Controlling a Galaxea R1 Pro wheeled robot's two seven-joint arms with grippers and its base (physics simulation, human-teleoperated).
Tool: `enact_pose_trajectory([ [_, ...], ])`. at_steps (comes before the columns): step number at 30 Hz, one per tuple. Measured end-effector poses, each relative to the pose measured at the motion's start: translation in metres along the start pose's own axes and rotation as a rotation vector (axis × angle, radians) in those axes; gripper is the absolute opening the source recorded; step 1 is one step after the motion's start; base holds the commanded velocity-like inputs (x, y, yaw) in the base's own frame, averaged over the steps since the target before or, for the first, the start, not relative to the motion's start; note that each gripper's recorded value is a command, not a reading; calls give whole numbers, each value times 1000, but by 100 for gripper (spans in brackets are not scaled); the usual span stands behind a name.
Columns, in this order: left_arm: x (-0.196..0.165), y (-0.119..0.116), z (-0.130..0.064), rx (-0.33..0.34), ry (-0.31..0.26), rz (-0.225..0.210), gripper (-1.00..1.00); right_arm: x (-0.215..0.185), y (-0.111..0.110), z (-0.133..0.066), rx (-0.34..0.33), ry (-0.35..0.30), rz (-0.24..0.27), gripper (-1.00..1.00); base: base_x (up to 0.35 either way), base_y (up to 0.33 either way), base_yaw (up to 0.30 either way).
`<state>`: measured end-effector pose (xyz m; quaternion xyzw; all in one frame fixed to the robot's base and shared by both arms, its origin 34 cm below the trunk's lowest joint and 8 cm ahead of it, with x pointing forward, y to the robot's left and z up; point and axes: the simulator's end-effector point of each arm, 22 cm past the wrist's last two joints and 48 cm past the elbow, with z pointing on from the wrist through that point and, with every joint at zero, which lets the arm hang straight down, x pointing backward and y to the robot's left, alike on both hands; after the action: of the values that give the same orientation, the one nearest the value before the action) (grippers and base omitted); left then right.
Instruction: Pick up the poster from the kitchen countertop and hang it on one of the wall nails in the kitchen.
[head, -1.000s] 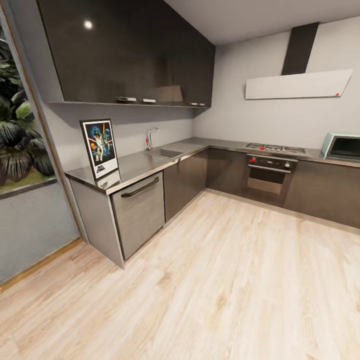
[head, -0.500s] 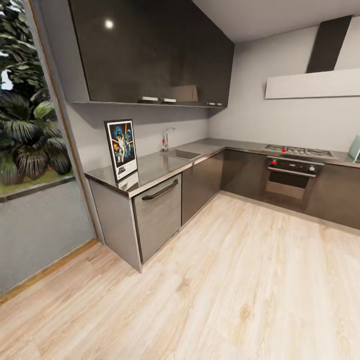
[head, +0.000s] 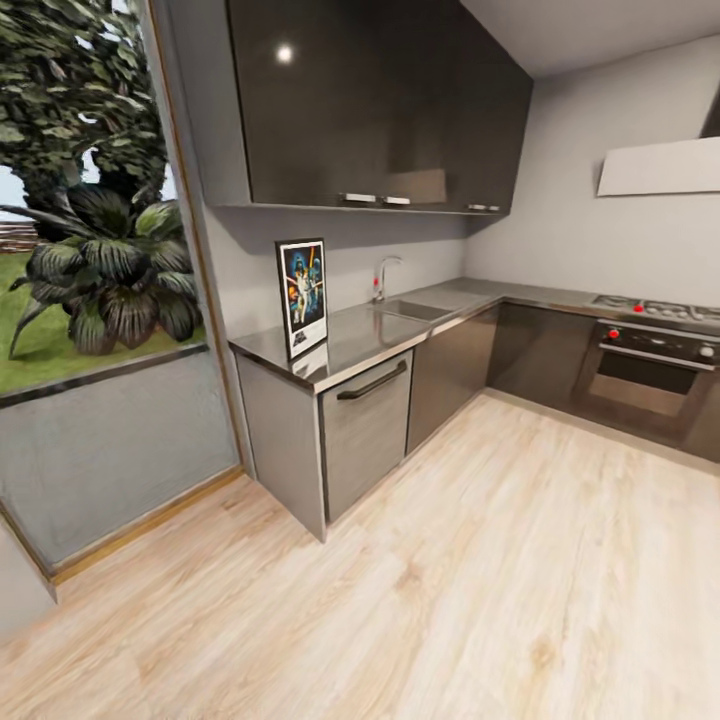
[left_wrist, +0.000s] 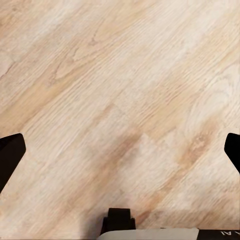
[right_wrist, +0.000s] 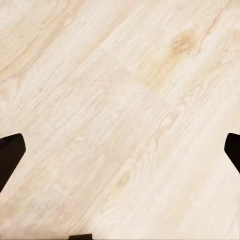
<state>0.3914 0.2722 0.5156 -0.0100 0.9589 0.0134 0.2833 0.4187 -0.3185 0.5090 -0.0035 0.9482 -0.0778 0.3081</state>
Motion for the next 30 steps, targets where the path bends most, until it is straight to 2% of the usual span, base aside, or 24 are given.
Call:
enact_pose_trajectory([
  [15, 0, -1, 0, 4, 1, 1, 100, 2, -2, 0, 1, 3, 0, 100, 166, 316, 11],
  [23, 1, 0, 0, 3, 2, 2, 100, 0, 1, 0, 0, 0, 4, 100, 142, 335, 155],
  [30, 1, 0, 0, 3, 2, 3, 100, -1, 1, 0, -5, -2, 2, 100, 145, 334, 25],
])
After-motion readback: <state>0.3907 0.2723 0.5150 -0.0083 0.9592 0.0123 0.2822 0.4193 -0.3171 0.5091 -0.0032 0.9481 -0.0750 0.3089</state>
